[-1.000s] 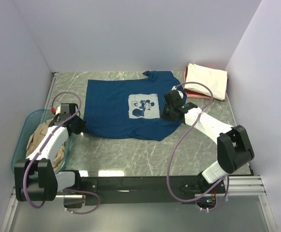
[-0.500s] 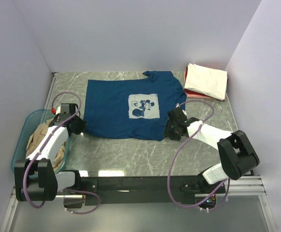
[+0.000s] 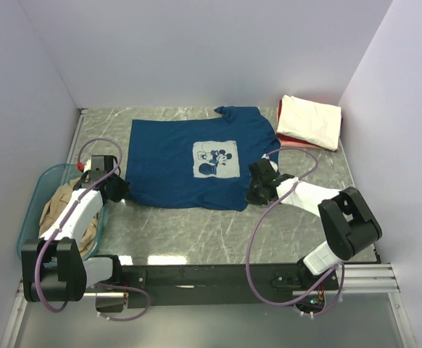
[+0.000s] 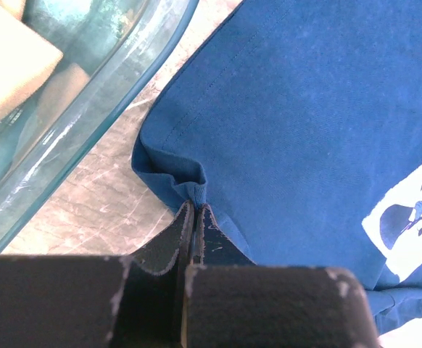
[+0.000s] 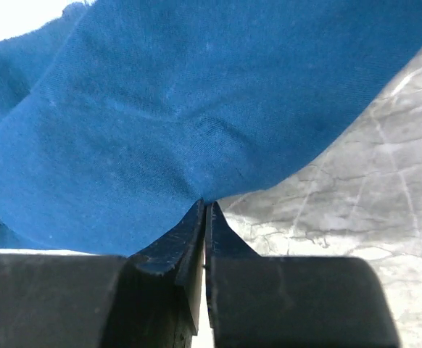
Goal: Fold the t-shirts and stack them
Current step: Flatten out the tshirt
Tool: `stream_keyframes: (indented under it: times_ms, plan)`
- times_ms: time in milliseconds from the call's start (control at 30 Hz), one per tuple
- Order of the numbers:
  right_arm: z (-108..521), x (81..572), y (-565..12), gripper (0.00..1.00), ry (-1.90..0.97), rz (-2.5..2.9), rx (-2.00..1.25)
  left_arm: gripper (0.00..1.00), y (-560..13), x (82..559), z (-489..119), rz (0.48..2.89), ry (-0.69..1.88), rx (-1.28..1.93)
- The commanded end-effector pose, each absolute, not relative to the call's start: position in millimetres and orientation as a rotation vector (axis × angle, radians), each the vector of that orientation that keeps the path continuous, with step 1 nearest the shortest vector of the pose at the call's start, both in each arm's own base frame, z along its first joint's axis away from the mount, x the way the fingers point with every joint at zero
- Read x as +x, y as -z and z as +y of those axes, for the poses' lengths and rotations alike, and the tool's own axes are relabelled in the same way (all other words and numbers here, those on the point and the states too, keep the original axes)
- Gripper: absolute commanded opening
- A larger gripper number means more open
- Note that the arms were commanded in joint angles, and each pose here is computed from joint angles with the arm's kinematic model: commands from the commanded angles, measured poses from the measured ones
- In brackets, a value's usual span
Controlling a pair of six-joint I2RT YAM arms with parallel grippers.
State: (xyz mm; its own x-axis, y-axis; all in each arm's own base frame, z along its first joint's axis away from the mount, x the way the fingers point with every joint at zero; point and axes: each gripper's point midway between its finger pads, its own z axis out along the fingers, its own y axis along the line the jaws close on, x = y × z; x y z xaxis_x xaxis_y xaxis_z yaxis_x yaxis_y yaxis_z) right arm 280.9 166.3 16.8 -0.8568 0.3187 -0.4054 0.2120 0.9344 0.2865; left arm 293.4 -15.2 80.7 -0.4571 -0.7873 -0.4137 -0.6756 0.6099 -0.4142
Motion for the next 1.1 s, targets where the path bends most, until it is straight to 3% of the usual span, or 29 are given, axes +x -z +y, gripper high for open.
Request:
stream_keyframes:
  times_ms: [0, 400, 467, 567, 600, 700, 867, 1067]
  plan:
    - [164.2, 302.4, -49.3, 0.06, -0.301, 2.538, 0.373, 0.00, -100.3, 303.0, -11.9, 2.210, 0.255, -1.105]
    - [180.1, 361.7, -84.5, 0.04, -0.253, 2.514, 0.291, 0.00, -95.6, 303.9, -12.4, 2.221, 0.251, -1.107]
    - [180.3, 367.3, -74.5, 0.07, -0.229, 2.543, 0.282, 0.00, -94.4, 303.6, -12.8, 2.225, 0.252, -1.104]
    - [177.9, 375.6, -72.2, 0.26, -0.202, 2.551, 0.283, 0.00, -94.3, 303.2, -13.0, 2.223, 0.256, -1.106]
    - [176.4, 375.7, -72.2, 0.38, -0.199, 2.551, 0.279, 0.00, -94.9, 302.8, -12.6, 2.223, 0.254, -1.102]
    - [170.4, 371.8, -80.4, 0.54, -0.207, 2.527, 0.292, 0.00, -94.5, 301.7, -12.8, 2.223, 0.253, -1.101]
    - [162.3, 350.3, -112.1, 0.54, -0.277, 2.439, 0.317, 0.00, -92.9, 300.5, -13.3, 2.223, 0.259, -1.107]
    - [159.7, 305.5, -103.3, 0.52, -0.354, 2.442, 0.260, 0.00, -96.4, 300.4, -12.8, 2.222, 0.254, -1.102]
